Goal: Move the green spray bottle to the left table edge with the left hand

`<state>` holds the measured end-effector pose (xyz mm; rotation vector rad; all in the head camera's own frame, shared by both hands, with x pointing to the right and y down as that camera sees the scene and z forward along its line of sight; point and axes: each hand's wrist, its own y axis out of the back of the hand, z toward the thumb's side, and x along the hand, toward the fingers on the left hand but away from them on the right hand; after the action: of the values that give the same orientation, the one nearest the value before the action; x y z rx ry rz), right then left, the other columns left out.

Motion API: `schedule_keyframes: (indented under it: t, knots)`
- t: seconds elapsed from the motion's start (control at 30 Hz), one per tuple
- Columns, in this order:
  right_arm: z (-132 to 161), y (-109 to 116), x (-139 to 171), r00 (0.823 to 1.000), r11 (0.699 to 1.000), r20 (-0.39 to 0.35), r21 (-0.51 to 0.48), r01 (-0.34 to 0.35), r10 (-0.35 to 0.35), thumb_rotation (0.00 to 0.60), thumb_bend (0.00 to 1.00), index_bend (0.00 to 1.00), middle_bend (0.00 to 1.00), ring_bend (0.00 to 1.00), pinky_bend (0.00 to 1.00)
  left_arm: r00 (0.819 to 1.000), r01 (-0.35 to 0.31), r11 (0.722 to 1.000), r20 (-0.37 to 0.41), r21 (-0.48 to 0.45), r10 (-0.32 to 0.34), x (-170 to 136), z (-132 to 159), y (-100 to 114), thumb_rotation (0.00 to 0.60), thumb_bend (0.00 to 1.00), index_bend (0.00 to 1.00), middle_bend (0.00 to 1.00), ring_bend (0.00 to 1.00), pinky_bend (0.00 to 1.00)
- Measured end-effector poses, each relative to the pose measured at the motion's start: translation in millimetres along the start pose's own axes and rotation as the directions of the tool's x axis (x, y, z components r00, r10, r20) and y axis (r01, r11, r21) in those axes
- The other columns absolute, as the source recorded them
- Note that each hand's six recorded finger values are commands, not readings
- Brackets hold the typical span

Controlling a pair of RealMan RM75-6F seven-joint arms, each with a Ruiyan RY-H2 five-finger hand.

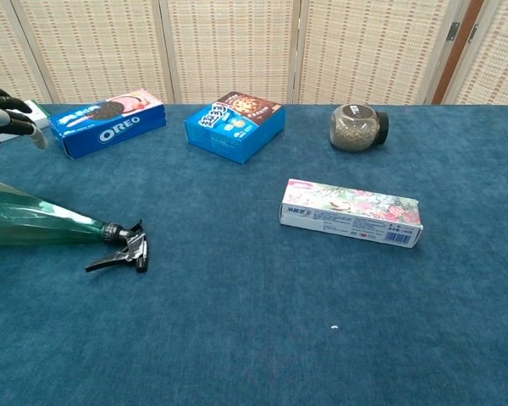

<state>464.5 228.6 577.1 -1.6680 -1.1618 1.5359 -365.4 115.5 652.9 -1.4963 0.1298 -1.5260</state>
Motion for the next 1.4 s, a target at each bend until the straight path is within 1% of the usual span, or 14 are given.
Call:
schedule_keyframes:
  t: [0.1, 0.17, 0.23, 0.4, 0.67, 1.0, 1.27, 1.4]
  knots:
    - [-0.8, 6.0, -0.2, 1.000, 1.000, 0.002, 0.006, 0.017, -0.017, 0.600, 0.00, 0.11, 0.16, 0.21, 0.41, 1.000, 0.002, 0.997, 0.011, -0.077, -0.001, -3.6, 3.7, 5.5, 0.600, 0.12, 0.14, 0.16, 0.03, 0.00]
    - [-0.9, 8.3, 0.0, 1.000, 1.000, 0.002, 0.010, 0.021, -0.021, 0.600, 0.00, 0.11, 0.16, 0.21, 0.41, 1.000, 0.008, 0.991, 0.025, -0.135, -0.004, -6.7, 8.0, 9.3, 0.600, 0.04, 0.14, 0.14, 0.02, 0.00]
    - [-0.8, 10.5, 0.1, 1.000, 1.000, 0.001, 0.013, 0.025, -0.025, 0.600, 0.00, 0.11, 0.16, 0.21, 0.41, 0.999, 0.014, 0.984, 0.039, -0.179, -0.007, -9.4, 12.2, 12.1, 0.600, 0.00, 0.14, 0.13, 0.02, 0.00]
    - [-1.7, 15.4, 0.0, 0.999, 0.999, 0.005, 0.019, 0.037, -0.037, 0.600, 0.00, 0.11, 0.16, 0.21, 0.41, 0.997, 0.029, 0.963, 0.071, -0.269, -0.010, -15.8, 23.0, 16.4, 0.600, 0.00, 0.14, 0.12, 0.01, 0.00]
    - [-3.1, 20.8, 0.6, 0.999, 0.998, 0.008, 0.027, 0.048, -0.048, 0.600, 0.00, 0.11, 0.16, 0.21, 0.41, 0.994, 0.050, 0.938, 0.109, -0.344, -0.014, -17.0, 43.3, 10.8, 0.600, 0.00, 0.14, 0.12, 0.00, 0.00]
    - [-6.8, 22.6, 3.0, 0.998, 0.998, 0.019, 0.027, 0.051, -0.052, 0.600, 0.00, 0.11, 0.16, 0.21, 0.41, 0.991, 0.092, 0.934, 0.125, -0.344, -0.051, -1.5, 56.3, -6.7, 0.600, 0.00, 0.15, 0.12, 0.00, 0.00]
    - [-9.5, 20.3, 4.8, 0.999, 0.999, 0.026, 0.025, 0.043, -0.044, 0.600, 0.00, 0.11, 0.16, 0.21, 0.41, 0.989, 0.132, 0.940, 0.103, -0.314, -0.104, 8.9, 55.8, -17.9, 0.600, 0.00, 0.19, 0.16, 0.00, 0.00]
    - [-10.6, 19.0, 5.4, 0.999, 0.999, 0.029, 0.023, 0.040, -0.040, 0.600, 0.00, 0.11, 0.16, 0.21, 0.41, 0.988, 0.144, 0.945, 0.096, -0.293, -0.121, 13.1, 55.5, -21.0, 0.600, 0.00, 0.21, 0.17, 0.00, 0.00]
